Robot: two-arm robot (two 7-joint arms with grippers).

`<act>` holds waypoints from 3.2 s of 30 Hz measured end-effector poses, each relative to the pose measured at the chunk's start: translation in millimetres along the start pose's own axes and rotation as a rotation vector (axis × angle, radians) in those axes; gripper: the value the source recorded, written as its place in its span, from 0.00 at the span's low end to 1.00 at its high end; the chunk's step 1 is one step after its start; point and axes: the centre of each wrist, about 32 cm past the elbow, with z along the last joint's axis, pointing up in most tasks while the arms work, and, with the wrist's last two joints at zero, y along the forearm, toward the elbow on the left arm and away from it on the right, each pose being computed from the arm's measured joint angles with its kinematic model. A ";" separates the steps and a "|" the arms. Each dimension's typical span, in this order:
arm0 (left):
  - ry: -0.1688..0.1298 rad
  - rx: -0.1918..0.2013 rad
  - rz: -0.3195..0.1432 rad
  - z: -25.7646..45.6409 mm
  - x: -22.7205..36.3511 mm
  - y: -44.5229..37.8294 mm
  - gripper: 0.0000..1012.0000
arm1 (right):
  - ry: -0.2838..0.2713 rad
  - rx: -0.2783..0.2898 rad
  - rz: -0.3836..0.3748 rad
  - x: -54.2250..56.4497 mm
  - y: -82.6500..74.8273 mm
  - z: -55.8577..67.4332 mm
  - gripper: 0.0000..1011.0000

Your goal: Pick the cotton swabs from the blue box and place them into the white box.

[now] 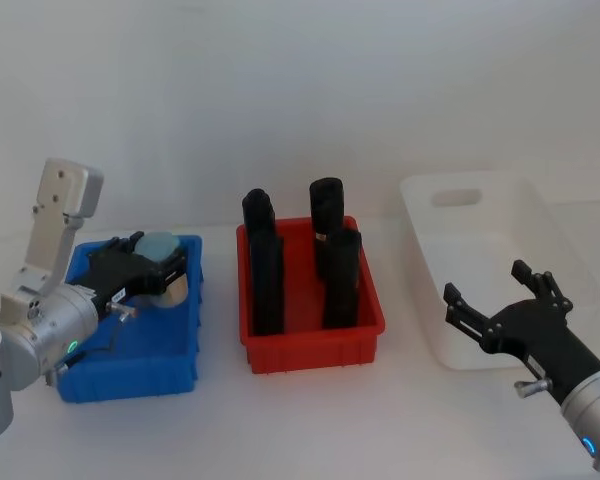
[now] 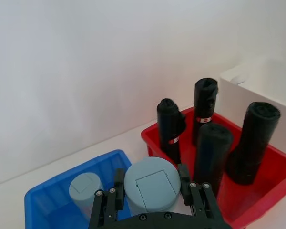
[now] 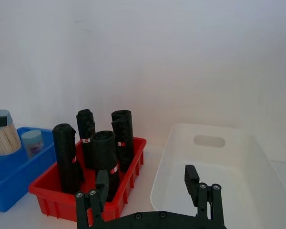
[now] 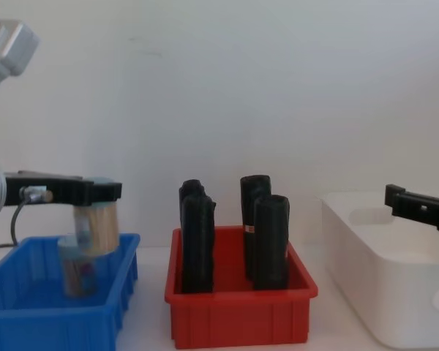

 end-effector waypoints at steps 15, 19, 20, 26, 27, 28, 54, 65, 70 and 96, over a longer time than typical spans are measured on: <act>-0.018 -0.007 -0.034 11.0 -5.3 4.2 0.66 | 0.000 0.000 0.000 0.0 0.0 0.0 0.99; -0.018 -0.005 -0.039 11.3 -5.4 3.9 0.66 | 0.000 0.000 0.000 0.0 0.0 0.0 0.99; -0.018 -0.005 -0.041 11.5 -5.4 3.9 0.66 | 0.000 0.000 0.000 0.0 0.0 0.0 0.99; -0.018 -0.004 -0.051 12.0 -4.8 3.3 0.66 | 0.000 0.000 0.000 0.0 0.0 0.0 0.99; -0.019 -0.004 -0.051 12.0 -4.9 3.3 0.66 | 0.000 0.000 0.000 0.0 0.0 0.0 0.99; -0.020 -0.004 -0.050 12.0 -5.0 3.1 0.66 | 0.000 0.000 0.000 0.0 0.0 0.0 0.99; -0.037 -0.036 -0.122 9.9 0.9 -6.5 0.66 | 0.000 0.000 0.000 0.0 0.0 0.0 0.99; -0.032 -0.055 -0.217 10.5 2.1 -8.7 0.66 | 0.000 0.000 0.000 0.0 0.0 0.0 0.99; -0.033 -0.065 -0.271 11.5 2.7 -8.8 0.66 | 0.000 0.000 0.000 0.0 0.0 0.0 0.99; -0.056 -0.105 -0.523 19.5 -10.9 -14.7 0.66 | 0.000 0.000 0.000 0.0 0.0 0.0 0.99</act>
